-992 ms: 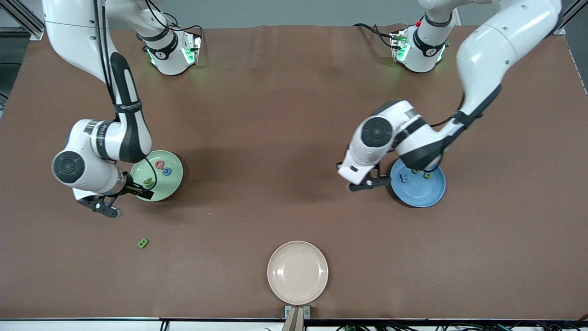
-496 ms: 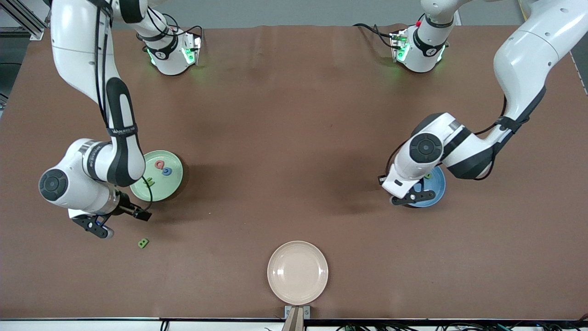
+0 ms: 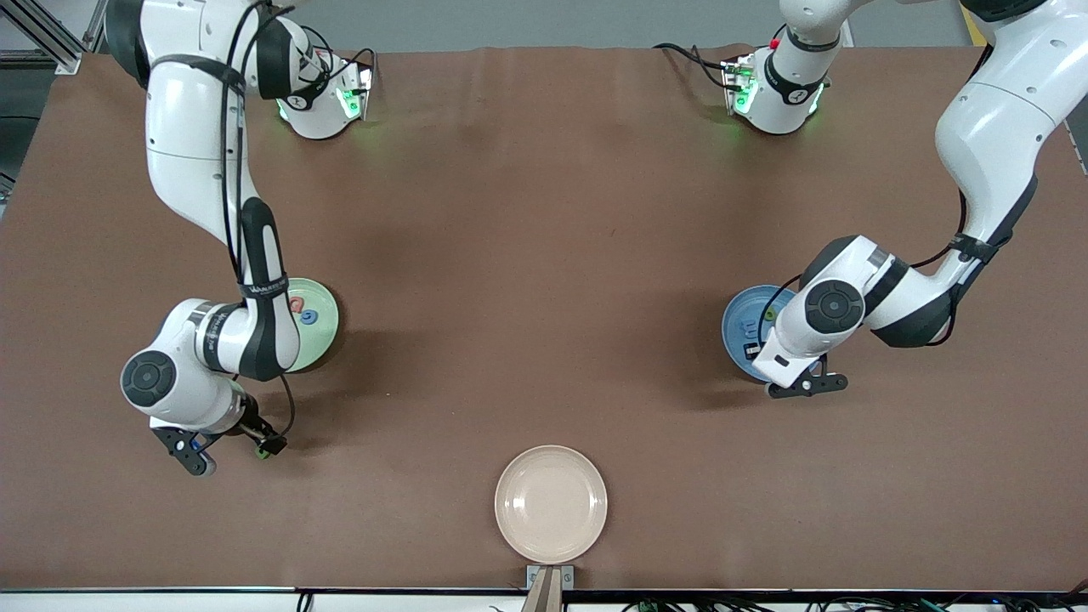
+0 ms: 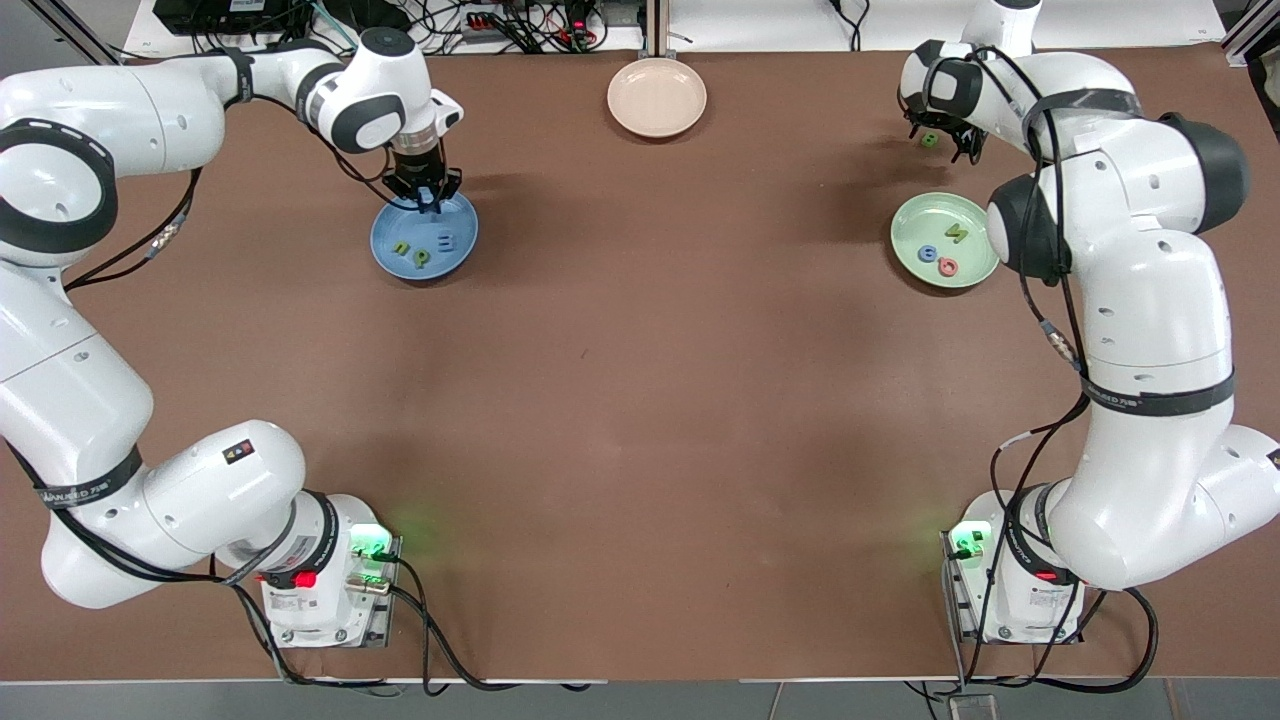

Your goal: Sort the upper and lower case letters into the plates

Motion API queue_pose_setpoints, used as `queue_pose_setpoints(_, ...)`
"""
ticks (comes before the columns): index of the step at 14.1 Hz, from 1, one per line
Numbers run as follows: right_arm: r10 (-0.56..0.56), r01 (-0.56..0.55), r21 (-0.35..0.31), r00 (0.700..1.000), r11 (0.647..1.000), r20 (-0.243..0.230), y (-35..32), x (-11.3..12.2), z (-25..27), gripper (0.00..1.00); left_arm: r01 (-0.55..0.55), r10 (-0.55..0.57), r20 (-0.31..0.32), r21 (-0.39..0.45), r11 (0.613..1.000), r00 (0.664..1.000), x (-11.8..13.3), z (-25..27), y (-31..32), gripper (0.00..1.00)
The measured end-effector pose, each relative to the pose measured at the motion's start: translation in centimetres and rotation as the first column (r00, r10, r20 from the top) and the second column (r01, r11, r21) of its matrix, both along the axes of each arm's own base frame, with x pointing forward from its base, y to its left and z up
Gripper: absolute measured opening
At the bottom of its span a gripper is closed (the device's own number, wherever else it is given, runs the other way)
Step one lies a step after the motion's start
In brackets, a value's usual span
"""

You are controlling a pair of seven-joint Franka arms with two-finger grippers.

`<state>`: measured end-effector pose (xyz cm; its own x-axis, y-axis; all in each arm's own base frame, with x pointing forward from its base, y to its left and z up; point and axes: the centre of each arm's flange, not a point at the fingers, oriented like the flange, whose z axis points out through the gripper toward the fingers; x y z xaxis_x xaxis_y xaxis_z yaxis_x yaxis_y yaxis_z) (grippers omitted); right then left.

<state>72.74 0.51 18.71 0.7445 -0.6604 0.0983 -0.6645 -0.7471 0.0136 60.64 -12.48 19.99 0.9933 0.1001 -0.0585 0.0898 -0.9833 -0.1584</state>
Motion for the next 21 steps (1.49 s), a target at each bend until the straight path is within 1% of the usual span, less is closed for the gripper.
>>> queue_pose_setpoints(2, -0.011, 0.011, 0.009, 1.000, 1.000, 0.013, -1.0, 0.9, -0.4, 1.00, 0.000, 0.000, -0.006, -0.005, 1.000, 1.000, -0.2, -0.3, 0.6, 0.27)
queue_pose_setpoints(4, -0.025, 0.024, 0.042, 1.000, 0.999, 0.018, -1.8, 1.4, -0.9, 0.99, -0.001, 0.001, -0.006, -0.007, 1.000, 1.000, -0.3, -0.4, 0.7, 0.28)
queue_pose_setpoints(5, -0.029, 0.028, 0.051, 0.999, 0.998, 0.018, -2.0, 1.5, -1.0, 0.97, 0.000, 0.000, -0.005, -0.008, 1.000, 1.000, -0.3, -0.4, 0.6, 0.33)
queue_pose_setpoints(6, -0.029, 0.027, 0.057, 0.999, 0.998, 0.018, -2.0, 1.6, -1.1, 0.97, 0.000, 0.000, -0.004, -0.009, 1.000, 1.000, -0.3, -0.4, 0.6, 0.41)
queue_pose_setpoints(7, -0.027, 0.026, 0.059, 0.999, 0.998, 0.018, -1.8, 1.6, -1.2, 0.91, 0.000, 0.000, -0.003, -0.009, 1.000, 1.000, -0.2, -0.3, 0.6, 0.52)
queue_pose_setpoints(8, -0.024, 0.023, 0.061, 1.000, 0.998, 0.018, -1.7, 1.6, -1.2, 0.91, -0.001, 0.001, -0.002, -0.010, 1.000, 1.000, -0.2, -0.3, 0.6, 0.61)
queue_pose_setpoints(9, -0.018, 0.017, 0.062, 1.000, 0.998, 0.017, -1.5, 1.7, -1.3, 0.85, -0.001, 0.001, -0.001, -0.010, 1.000, 1.000, -0.2, -0.2, 0.6, 0.72)
queue_pose_setpoints(10, -0.011, 0.010, 0.062, 1.000, 0.998, 0.017, -1.4, 1.7, -1.3, 0.76, -0.001, 0.001, 0.000, -0.010, 1.000, 1.000, -0.1, -0.2, 0.6, 0.81)
queue_pose_setpoints(11, -0.004, 0.003, 0.061, 1.000, 0.998, 0.016, -1.5, 1.7, -1.2, 0.70, -0.002, 0.002, 0.001, -0.010, 1.000, 1.000, -0.1, -0.1, 0.6, 0.92)
queue_pose_setpoints(12, 0.009, -0.010, 0.061, 1.000, 0.998, 0.014, -1.5, 1.7, -1.2, 0.69, -0.003, 0.003, 0.004, -0.011, 1.000, 1.000, 0.0, 0.0, 0.6, 0.99)
queue_pose_setpoints(14, 0.027, -0.028, 0.058, 1.000, 0.998, 0.015, -1.6, 1.8, -1.0, 0.48, -0.006, 0.006, 0.010, -0.010, 1.000, 1.000, 0.2, 0.2, 0.7, 1.00)
queue_pose_setpoints(15, 0.031, -0.032, 0.057, 0.999, 0.998, 0.018, -1.6, 1.9, -0.8, 0.35, -0.007, 0.007, 0.010, -0.009, 1.000, 1.000, 0.3, 0.3, 0.8, 1.00)
queue_pose_setpoints(16, 0.033, -0.034, 0.059, 0.999, 0.998, 0.019, -1.5, 2.0, -0.6, 0.26, -0.010, 0.010, 0.008, -0.004, 1.000, 1.000, 0.3, 0.4, 0.9, 1.00)
queue_pose_setpoints(19, 0.051, -0.052, 0.051, 0.999, 0.997, 0.016, -1.4, 2.0, -0.7, 0.26, -0.018, 0.018, -0.003, 0.019, 1.000, 1.000, 0.6, 0.7, 1.7, 1.00)
queue_pose_setpoints(20, 0.065, -0.065, 0.041, 0.998, 0.997, 0.010, -1.3, 2.0, -0.7, 0.26, -0.005, 0.005, -0.008, 0.025, 1.000, 1.000, 0.7, 0.8, 2.0, 1.00)
queue_pose_setpoints(21, 0.085, -0.084, 0.027, 0.996, 0.996, -0.011, -1.1, 1.9, -0.7, 0.26, 0.012, -0.011, -0.018, 0.031, 0.999, 1.000, 0.8, 0.9, 2.7, 1.00)
